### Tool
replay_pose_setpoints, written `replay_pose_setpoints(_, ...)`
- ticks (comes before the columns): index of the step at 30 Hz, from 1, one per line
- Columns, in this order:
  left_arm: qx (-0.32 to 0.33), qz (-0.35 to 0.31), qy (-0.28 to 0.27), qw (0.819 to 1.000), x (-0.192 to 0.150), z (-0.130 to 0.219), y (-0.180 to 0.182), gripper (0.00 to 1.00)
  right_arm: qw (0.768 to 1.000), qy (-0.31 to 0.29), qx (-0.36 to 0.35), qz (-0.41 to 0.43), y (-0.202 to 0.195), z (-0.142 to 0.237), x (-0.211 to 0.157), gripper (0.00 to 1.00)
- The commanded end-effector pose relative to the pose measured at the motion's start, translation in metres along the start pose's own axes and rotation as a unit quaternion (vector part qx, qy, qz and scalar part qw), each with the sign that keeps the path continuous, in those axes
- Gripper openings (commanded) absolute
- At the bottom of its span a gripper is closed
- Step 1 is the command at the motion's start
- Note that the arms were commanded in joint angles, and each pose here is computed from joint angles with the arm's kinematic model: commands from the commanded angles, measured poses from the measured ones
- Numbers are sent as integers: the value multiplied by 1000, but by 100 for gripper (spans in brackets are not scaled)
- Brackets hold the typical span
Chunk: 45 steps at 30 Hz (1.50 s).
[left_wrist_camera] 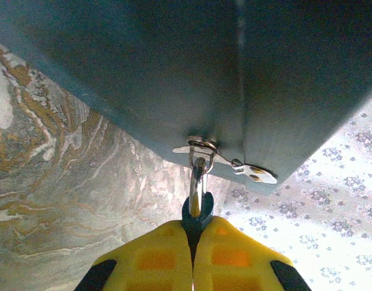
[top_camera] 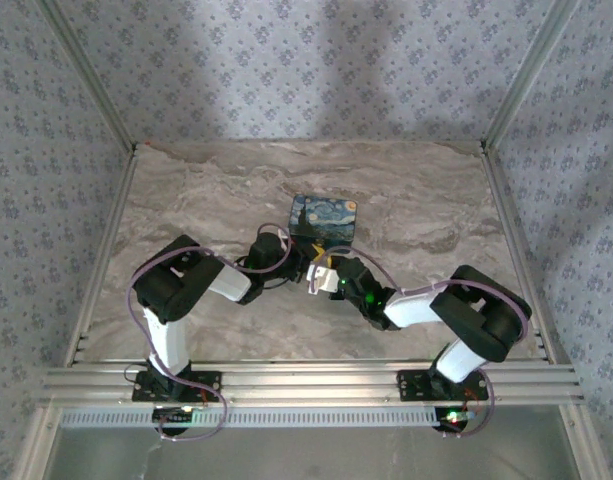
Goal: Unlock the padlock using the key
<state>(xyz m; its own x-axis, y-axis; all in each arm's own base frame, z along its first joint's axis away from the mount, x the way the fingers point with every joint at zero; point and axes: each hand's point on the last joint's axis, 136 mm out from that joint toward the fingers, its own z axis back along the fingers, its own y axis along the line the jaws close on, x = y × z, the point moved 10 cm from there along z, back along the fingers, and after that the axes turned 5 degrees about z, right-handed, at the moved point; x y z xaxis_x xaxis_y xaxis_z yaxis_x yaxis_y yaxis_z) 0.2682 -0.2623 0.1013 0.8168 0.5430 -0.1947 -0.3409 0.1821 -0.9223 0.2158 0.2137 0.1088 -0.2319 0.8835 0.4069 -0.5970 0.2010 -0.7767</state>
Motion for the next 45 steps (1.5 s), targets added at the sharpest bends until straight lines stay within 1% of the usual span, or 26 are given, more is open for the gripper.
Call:
replay_pose_setpoints(1,-20,-6,15,1000,-5,-2,-11,0,999,-10,-31,-2,-11,-3,8,30)
replay_pose_setpoints(4,-19,-5,15,1000,-5,-2,-11,0,999,-10,-37,-1,-13,-2,8,28)
replay_pose_setpoints(12,-20,-5,15,1000,-4,-3,-11,0,999,-5,-34,4,-13,6,6,28)
replay_pose_setpoints(23,-20,-5,17,1000,-5,-3,-11,0,999,-6,-33,6,-11,-7,9,27)
replay_pose_setpoints(31,-20,-5,18,1000,-5,-3,-11,0,999,-6,-41,-4,-14,-10,8,25)
replay_pose_setpoints(37,-21,-5,19,1000,-6,-3,-11,0,999,-3,-41,-4,-13,-14,8,19)
replay_pose_setpoints(45,-22,-5,18,1000,-6,-3,-11,0,998,11,-61,-20,-15,-14,6,3)
